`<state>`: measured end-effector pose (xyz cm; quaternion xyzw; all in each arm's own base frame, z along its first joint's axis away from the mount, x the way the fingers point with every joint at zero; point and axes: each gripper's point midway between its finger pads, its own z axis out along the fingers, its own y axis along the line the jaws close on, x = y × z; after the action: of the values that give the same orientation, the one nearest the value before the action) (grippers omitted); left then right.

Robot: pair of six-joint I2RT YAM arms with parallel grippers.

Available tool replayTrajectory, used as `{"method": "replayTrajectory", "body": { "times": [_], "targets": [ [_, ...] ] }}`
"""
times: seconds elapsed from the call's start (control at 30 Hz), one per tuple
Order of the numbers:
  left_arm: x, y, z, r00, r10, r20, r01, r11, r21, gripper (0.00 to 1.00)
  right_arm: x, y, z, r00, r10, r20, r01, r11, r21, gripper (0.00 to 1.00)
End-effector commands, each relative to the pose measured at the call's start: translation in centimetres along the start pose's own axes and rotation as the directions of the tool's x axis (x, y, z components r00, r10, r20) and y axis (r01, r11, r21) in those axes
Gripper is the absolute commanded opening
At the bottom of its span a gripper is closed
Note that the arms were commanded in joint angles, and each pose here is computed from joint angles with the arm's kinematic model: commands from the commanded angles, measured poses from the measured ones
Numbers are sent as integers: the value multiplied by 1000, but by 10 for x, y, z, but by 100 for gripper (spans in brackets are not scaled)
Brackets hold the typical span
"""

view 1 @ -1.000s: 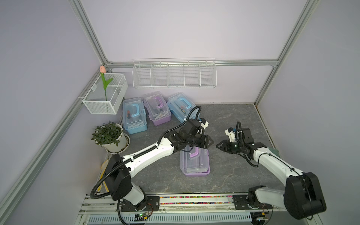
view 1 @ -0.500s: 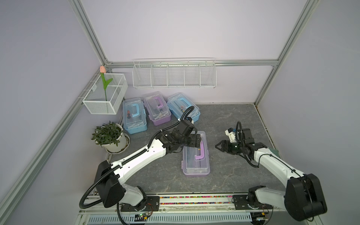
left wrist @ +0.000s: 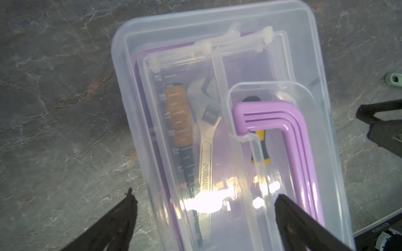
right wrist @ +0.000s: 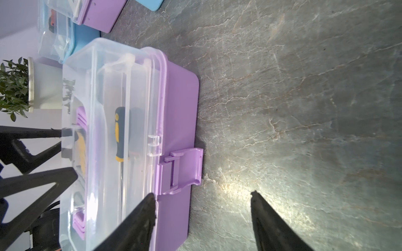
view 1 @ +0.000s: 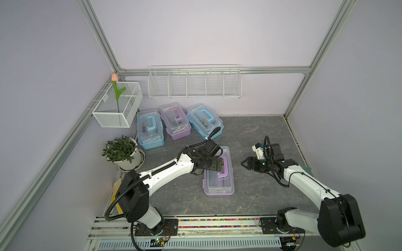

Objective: Close toolboxes
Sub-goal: Adjust the toolbox at the center of the board.

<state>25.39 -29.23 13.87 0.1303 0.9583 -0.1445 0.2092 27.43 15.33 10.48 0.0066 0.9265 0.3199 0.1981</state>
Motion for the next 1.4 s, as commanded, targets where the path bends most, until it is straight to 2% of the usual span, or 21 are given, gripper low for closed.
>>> {"method": "replayTrajectory", "body": {
  "times": [0.0,0.13,0.43,0.53,0.63,0.8,1.03,1.37],
  "targets": [
    [-2,-2,5,1000,-31,-4,31,999,31,100,3,-5,0,1000,-11,-9,11,1000,20,71],
    [5,11,14,999,-47,-26,47,999,-5,99,3,-7,1,1000,-9,-13,9,1000,21,71],
    [24,32,26,992,-104,-66,105,994,12,90,6,-5,3,999,-11,-30,12,1000,6,71],
    [30,44,29,987,-146,-68,149,988,31,88,7,1,4,999,-15,-37,14,999,-28,71],
    [37,58,32,977,-199,-76,203,978,49,86,9,15,7,998,-24,-49,17,992,-127,71],
    [45,83,32,960,-271,-72,275,960,59,85,16,39,15,995,-11,-98,-20,950,-311,71],
    [55,110,32,936,-347,-65,350,935,52,84,39,60,31,992,-13,-127,-42,908,-418,71],
    [59,114,33,921,-384,-61,388,918,81,82,38,93,58,994,55,-99,-104,791,-603,73]
  ]
}}
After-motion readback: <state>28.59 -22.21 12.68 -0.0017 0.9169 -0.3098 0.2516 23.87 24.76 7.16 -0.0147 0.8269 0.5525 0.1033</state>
